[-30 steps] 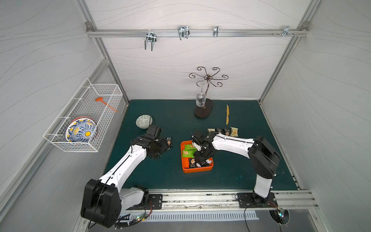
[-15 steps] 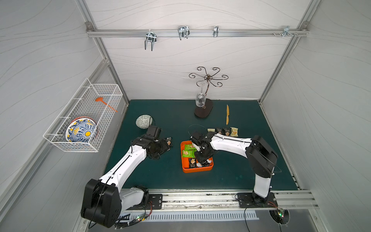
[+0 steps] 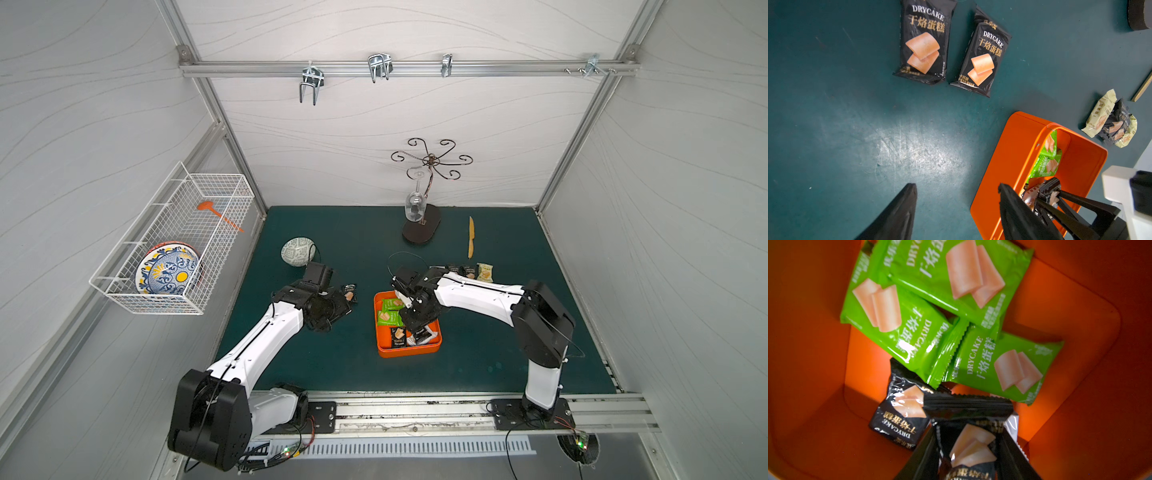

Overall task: Take the cookies out of the storage box
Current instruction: Pick up the cookie from the storage box.

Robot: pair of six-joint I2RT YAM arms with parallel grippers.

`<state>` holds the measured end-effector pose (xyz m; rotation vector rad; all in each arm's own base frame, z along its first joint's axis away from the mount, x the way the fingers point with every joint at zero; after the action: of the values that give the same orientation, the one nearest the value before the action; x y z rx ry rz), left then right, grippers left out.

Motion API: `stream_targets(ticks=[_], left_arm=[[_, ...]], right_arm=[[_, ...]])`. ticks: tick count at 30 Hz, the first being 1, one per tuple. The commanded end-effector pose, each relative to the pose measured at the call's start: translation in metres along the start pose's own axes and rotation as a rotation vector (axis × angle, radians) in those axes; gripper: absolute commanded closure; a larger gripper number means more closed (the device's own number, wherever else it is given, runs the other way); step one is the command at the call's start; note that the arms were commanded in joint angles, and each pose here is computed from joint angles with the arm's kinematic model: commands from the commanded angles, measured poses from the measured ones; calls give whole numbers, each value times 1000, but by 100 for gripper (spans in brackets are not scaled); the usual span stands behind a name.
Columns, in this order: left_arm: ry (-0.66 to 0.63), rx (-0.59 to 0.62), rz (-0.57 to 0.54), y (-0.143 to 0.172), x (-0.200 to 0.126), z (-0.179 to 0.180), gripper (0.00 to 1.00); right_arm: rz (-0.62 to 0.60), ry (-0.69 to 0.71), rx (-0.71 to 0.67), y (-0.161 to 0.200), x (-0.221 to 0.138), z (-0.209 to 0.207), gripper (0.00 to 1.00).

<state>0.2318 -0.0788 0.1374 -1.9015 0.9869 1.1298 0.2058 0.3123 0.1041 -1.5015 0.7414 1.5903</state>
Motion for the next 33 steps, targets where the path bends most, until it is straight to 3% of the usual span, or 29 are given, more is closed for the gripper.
stream_targets(ticks=[1, 9, 20, 33], left_arm=[[31, 15, -24, -5, -3, -5, 33], [31, 17, -18, -5, -2, -5, 33], [44, 34, -15, -13, -4, -11, 33], [38, 99, 24, -12, -6, -14, 33]], right_arm=[[-7, -6, -1, 1, -18, 3, 56], [-39, -46, 35, -11, -45, -1, 56], [-208, -92, 199, -60, -96, -43, 56], [-318, 31, 343, -135, -61, -101, 56]])
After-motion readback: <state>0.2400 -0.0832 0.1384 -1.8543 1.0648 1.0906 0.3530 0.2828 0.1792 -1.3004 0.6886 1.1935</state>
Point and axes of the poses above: each gripper's point midway between its finger pads, its own x axis out along the fingers, its own z axis along the line the jaws close on, y = z × x, the point moved 5 cm from there along -x, back along the fingers, and after that the axes turned 6 degrees about x, right-handed, at the moved point
